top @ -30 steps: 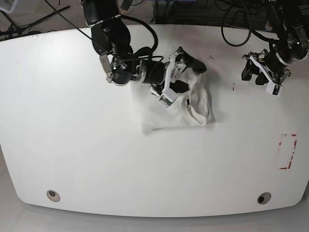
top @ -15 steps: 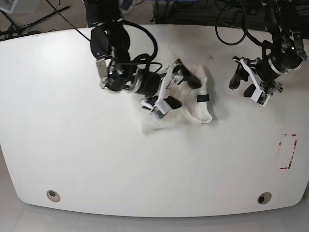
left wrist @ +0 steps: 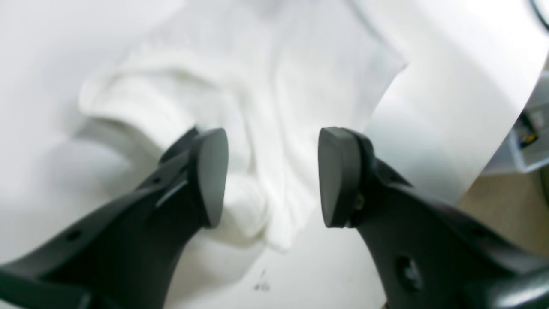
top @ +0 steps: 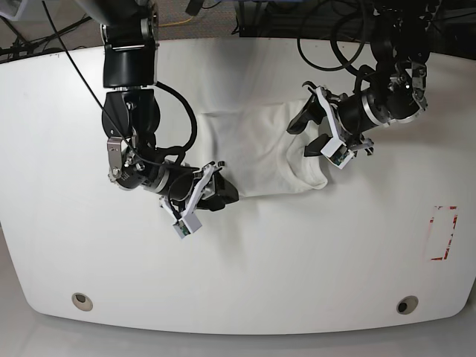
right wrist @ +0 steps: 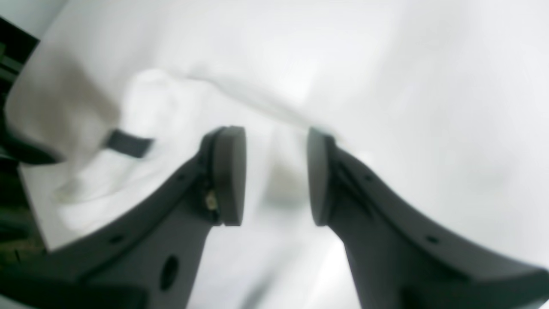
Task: Fold the T-shirt properly
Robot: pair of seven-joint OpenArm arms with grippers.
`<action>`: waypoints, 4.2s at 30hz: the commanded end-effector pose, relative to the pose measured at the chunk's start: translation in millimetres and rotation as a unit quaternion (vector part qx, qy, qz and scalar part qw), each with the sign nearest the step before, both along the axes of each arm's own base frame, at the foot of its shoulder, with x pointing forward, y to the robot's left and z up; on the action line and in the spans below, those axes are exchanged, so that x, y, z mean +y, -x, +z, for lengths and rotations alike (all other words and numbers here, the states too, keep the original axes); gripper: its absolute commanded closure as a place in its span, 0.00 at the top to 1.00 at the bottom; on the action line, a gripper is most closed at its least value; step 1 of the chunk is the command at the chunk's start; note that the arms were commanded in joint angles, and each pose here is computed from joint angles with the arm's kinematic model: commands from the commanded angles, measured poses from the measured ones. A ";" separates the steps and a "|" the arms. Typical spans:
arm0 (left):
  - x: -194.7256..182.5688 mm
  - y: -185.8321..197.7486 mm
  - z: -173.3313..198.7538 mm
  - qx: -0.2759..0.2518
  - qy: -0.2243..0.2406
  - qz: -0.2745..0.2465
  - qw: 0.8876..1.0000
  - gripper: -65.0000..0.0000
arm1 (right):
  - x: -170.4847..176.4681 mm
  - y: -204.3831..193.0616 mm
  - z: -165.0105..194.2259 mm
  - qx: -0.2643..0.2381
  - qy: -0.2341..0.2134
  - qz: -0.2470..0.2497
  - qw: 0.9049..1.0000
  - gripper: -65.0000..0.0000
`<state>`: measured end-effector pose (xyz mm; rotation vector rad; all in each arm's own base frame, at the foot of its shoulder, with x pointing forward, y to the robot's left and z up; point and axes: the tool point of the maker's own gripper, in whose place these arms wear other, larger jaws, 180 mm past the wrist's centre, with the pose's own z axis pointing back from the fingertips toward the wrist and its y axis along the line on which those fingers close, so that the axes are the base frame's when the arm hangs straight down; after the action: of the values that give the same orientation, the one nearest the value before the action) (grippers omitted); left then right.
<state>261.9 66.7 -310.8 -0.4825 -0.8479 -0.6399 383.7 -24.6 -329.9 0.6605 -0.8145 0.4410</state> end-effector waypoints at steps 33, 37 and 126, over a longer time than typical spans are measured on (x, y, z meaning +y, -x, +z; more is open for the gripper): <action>80.2 -80.0 3.7 -0.031 -0.128 0.036 0.991 0.47 | -49.4 29.2 1.0 -0.095 0.195 0.018 0.976 0.32; 65.6 -59.9 12.8 -0.044 -0.143 0.012 0.989 0.48 | -68.3 22.4 0.2 -0.095 0.218 0.015 0.971 0.32; 272.1 -28.9 -112.6 0.084 -0.223 0.305 0.922 0.72 | -93.1 92.0 -15.2 -0.062 0.196 -0.040 0.978 0.31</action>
<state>314.3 293.8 -414.4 0.0580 -0.7462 -0.1783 281.8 -121.3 -365.3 0.2316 -0.7651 0.5368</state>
